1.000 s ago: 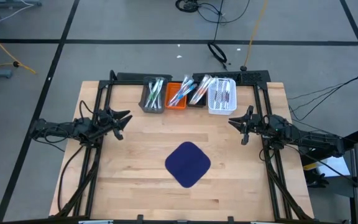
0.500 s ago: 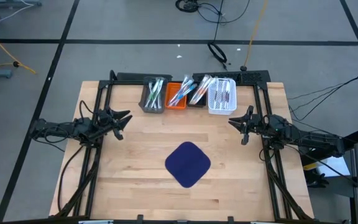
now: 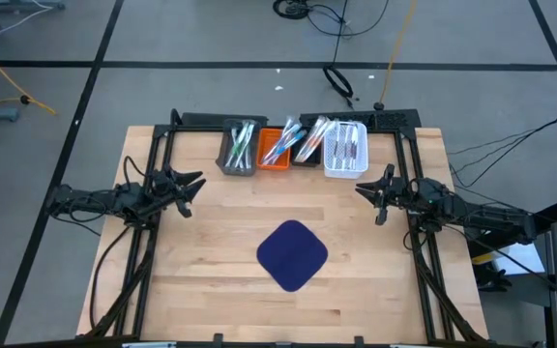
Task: Pick & Place Toothbrushes
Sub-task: Return to Home Position
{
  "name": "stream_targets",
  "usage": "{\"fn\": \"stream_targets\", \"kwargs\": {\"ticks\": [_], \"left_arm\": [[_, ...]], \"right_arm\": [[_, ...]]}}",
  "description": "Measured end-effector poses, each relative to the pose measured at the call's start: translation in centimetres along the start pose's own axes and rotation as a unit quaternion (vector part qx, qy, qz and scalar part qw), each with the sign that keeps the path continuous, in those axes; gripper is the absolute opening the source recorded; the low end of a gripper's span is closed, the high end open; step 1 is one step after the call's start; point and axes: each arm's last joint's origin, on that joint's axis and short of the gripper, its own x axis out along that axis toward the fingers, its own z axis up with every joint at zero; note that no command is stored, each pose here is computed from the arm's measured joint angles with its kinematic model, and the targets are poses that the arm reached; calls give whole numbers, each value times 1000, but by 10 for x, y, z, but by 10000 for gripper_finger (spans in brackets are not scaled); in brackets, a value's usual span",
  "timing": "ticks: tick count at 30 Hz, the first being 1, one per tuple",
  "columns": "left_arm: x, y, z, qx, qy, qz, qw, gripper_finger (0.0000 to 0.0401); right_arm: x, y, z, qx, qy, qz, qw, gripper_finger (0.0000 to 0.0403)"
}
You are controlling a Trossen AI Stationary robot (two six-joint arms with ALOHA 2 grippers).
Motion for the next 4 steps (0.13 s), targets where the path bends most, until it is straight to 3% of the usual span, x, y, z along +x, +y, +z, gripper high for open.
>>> {"fn": "stream_targets", "kwargs": {"ticks": [4], "left_arm": [[0, 0, 0, 0, 0, 0, 1000, 145]], "right_arm": [[0, 0, 0, 0, 0, 0, 1000, 50]]}}
